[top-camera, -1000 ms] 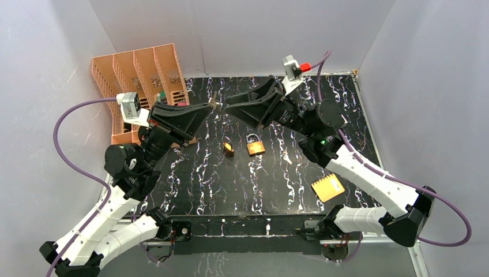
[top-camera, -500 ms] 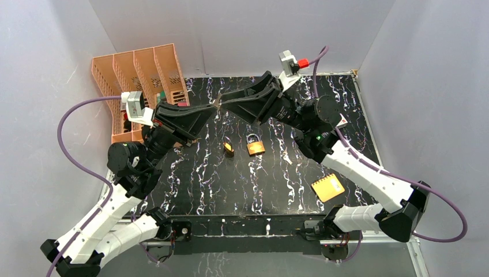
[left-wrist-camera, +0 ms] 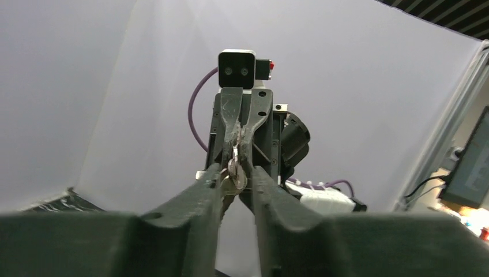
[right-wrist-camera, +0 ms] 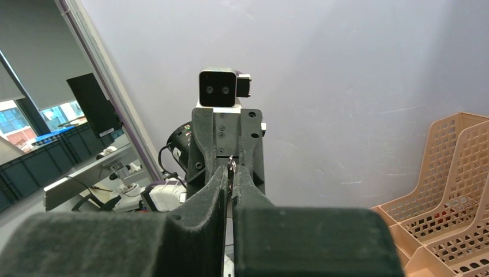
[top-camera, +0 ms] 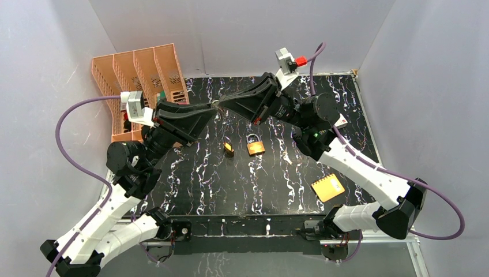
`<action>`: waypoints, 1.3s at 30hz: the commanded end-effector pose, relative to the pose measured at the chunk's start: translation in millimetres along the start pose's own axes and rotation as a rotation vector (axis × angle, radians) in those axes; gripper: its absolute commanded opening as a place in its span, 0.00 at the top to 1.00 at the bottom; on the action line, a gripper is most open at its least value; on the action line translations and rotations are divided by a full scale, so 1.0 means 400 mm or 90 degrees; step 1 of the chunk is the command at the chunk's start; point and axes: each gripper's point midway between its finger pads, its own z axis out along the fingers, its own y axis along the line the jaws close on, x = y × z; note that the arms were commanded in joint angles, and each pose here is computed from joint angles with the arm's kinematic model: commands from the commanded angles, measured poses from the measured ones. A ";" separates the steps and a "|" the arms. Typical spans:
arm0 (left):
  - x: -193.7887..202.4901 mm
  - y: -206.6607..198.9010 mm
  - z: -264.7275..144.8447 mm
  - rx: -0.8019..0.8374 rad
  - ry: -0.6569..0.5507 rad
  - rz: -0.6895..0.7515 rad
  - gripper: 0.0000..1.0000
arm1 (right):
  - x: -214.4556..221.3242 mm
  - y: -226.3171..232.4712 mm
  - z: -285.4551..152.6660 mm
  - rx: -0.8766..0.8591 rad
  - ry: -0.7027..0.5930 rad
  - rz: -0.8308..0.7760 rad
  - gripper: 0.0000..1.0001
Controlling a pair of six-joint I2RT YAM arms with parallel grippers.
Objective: Unlock with the key
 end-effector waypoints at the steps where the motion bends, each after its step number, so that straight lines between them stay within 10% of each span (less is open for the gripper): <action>1: -0.024 -0.016 0.001 0.001 0.001 0.035 0.60 | -0.058 0.059 0.004 -0.023 -0.020 -0.054 1.00; 6: -0.044 0.009 -0.043 -0.069 0.007 0.087 0.27 | -0.070 0.051 -0.022 0.035 0.017 -0.144 1.00; 12: -0.112 0.009 -0.055 -0.120 0.014 0.197 0.22 | -0.042 0.034 -0.066 0.087 0.151 -0.241 1.00; 23: 0.018 -0.109 0.040 0.124 0.252 0.185 0.42 | 0.017 0.084 -0.145 0.048 0.298 -0.268 1.00; 28: 0.046 -0.128 0.047 0.174 0.268 0.146 0.62 | 0.033 0.100 -0.161 0.034 0.317 -0.257 1.00; 39: 0.102 -0.139 0.032 0.229 0.319 0.093 0.70 | 0.024 0.115 -0.162 0.025 0.308 -0.262 1.00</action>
